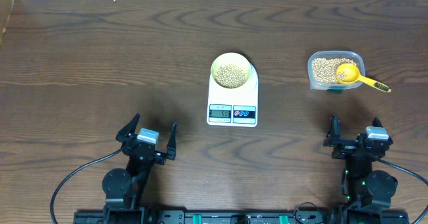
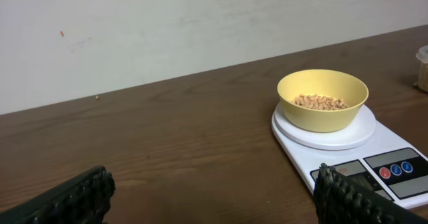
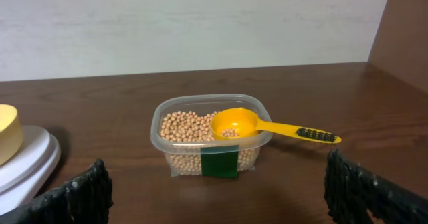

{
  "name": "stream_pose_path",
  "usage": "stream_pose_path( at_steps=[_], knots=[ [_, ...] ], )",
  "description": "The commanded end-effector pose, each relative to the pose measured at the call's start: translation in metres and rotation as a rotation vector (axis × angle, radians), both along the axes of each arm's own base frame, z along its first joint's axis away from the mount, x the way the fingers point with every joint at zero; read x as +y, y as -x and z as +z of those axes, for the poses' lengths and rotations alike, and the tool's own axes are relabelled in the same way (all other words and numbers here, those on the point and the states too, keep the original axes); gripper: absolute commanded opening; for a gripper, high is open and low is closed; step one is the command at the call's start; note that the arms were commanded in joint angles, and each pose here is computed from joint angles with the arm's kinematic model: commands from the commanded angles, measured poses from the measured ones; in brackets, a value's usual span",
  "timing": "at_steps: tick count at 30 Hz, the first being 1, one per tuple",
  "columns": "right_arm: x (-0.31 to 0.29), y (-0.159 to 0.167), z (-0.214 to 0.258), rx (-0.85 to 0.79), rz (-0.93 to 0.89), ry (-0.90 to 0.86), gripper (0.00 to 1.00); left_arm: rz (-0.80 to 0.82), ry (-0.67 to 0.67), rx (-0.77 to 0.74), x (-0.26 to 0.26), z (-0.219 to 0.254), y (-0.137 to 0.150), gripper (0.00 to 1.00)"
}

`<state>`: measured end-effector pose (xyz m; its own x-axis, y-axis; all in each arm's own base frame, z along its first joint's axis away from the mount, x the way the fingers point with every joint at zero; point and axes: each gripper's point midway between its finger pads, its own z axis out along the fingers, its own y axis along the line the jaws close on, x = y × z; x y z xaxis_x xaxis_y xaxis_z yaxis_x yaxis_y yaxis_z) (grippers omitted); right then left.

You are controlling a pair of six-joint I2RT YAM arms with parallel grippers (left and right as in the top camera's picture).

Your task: Scoop item into bowl and weigh 50g on scale

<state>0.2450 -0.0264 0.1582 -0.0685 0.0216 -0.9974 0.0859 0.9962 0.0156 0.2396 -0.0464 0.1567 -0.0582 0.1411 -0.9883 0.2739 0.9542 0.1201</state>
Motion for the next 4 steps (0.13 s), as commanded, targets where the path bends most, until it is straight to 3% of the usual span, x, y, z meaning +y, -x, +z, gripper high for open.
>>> stream_pose_path(
  at_steps=[1,4],
  knots=[
    [0.0015,0.0001,-0.0008,0.001,0.006,0.008,0.99,0.012,0.007,0.055,0.0021,-0.0178,-0.0003,0.98],
    [0.0015,0.0001,-0.0008,0.001,0.006,0.008,0.99,0.012,0.006,0.055,0.0021,-0.0178,-0.0003,0.98]
  ],
)
